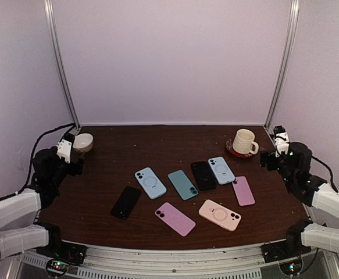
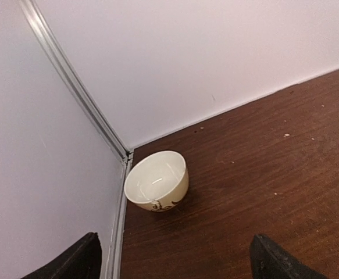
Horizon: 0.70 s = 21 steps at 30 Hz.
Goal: Take the phone out of the phone case
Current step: Reset both arms
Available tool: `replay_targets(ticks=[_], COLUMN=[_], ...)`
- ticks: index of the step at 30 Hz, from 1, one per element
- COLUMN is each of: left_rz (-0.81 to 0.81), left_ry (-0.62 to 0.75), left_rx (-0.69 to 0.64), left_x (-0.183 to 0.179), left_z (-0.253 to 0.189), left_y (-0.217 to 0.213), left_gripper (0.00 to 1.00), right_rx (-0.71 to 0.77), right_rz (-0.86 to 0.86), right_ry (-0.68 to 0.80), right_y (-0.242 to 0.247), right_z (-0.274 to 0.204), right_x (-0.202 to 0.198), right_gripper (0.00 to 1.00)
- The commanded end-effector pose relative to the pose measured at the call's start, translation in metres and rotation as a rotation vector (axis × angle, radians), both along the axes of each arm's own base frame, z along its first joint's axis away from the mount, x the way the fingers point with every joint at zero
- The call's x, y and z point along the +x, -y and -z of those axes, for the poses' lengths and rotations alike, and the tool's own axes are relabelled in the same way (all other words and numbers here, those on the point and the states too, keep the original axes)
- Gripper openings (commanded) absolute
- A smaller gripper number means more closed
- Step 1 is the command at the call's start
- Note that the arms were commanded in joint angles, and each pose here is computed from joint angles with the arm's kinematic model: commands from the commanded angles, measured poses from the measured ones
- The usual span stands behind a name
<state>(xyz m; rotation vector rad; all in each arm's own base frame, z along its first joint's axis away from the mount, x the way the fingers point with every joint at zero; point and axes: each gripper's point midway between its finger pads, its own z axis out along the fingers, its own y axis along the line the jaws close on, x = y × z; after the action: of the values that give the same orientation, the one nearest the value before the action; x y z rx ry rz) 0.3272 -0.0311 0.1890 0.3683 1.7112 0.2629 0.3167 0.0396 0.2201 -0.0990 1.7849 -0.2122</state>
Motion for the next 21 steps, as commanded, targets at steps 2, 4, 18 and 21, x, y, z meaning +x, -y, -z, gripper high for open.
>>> replay_targets(ticks=[2, 4, 18, 21], left_rz=[-0.048, -0.07, -0.108, -0.132], left_ry=[0.104, 0.089, 0.13, 0.133], left_rx=[-0.148, -0.157, -0.144, -0.158], left_x=[0.028, 0.037, 0.051, 0.053], left_z=[-0.006, 0.005, 0.022, 0.024], left_y=[-0.015, -0.019, -0.039, -0.043], left_gripper=[0.92, 0.92, 0.91, 0.92], right_rx=[0.005, 0.015, 0.097, 0.115], right_rz=[0.074, 0.082, 0.045, 0.056], right_ry=[0.148, 0.157, 0.303, 0.322], right_y=[0.019, 0.023, 0.032, 0.038], right_z=[-0.008, 0.0, 0.025, 0.035], right_x=[0.007, 0.009, 0.029, 0.032], right_gripper=[1.0, 1.0, 1.0, 1.0])
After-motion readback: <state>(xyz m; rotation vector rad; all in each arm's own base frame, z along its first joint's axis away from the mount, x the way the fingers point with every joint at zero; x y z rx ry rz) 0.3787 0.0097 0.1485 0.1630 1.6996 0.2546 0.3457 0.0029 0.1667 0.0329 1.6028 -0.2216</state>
